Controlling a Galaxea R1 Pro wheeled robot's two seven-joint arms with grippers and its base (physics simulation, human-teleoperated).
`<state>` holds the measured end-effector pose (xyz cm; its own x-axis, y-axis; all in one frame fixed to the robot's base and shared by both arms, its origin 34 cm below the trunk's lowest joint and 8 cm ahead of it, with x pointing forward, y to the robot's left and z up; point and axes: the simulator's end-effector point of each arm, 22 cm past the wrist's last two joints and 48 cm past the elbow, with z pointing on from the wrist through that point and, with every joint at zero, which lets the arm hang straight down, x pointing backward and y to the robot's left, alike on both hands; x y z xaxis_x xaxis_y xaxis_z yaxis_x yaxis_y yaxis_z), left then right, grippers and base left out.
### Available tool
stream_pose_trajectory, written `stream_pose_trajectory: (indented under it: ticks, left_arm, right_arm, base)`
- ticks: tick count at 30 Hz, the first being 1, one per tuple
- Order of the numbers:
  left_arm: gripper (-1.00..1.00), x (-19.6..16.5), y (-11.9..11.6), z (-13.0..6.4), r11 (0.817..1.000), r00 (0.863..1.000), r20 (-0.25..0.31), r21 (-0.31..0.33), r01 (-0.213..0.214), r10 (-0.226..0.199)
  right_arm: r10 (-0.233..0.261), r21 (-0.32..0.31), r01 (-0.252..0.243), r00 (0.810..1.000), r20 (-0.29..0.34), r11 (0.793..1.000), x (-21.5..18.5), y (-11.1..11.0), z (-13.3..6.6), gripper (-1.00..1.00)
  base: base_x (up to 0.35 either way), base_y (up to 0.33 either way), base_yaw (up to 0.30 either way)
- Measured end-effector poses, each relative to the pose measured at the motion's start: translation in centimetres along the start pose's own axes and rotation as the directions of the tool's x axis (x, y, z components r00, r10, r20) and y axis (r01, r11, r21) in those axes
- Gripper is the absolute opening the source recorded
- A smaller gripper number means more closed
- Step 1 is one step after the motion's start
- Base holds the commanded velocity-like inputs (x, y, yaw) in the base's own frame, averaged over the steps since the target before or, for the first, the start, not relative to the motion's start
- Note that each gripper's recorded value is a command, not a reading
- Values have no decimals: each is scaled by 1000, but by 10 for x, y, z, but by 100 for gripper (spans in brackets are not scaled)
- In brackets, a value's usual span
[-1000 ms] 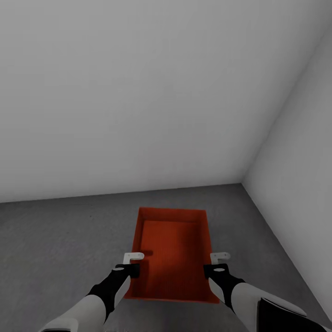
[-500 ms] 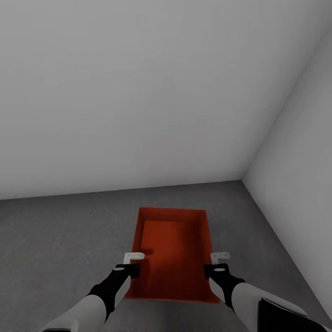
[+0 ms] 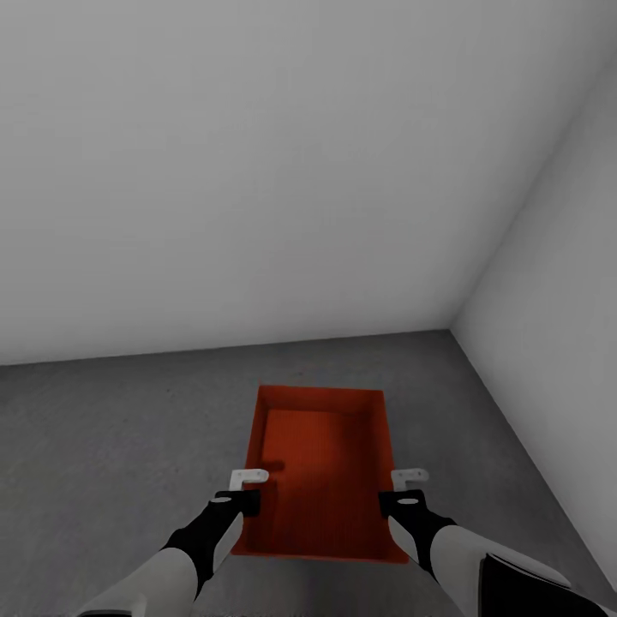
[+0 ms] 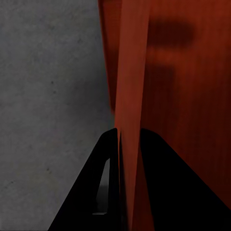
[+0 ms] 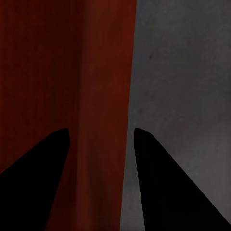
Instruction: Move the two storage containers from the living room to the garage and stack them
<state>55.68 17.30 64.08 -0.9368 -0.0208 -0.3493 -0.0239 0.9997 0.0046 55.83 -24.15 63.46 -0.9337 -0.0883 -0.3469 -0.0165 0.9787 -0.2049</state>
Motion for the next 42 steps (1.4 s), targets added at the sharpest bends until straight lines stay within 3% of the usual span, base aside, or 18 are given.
stream_pose_trajectory:
  ticks: [27,42]
  left_arm:
    - [-100,4,0,2,1000,1000,-8,-1,0,0]
    - [-100,4,1,2,1000,1000,-9,0,0,0]
  right_arm:
    - [-1,-1,1,1000,-8,1000,4,1,2,-100]
    - [-1,0,1,1000,-8,1000,5,1,2,-100]
  base:
    - [3,0,0]
    - [266,0,0]
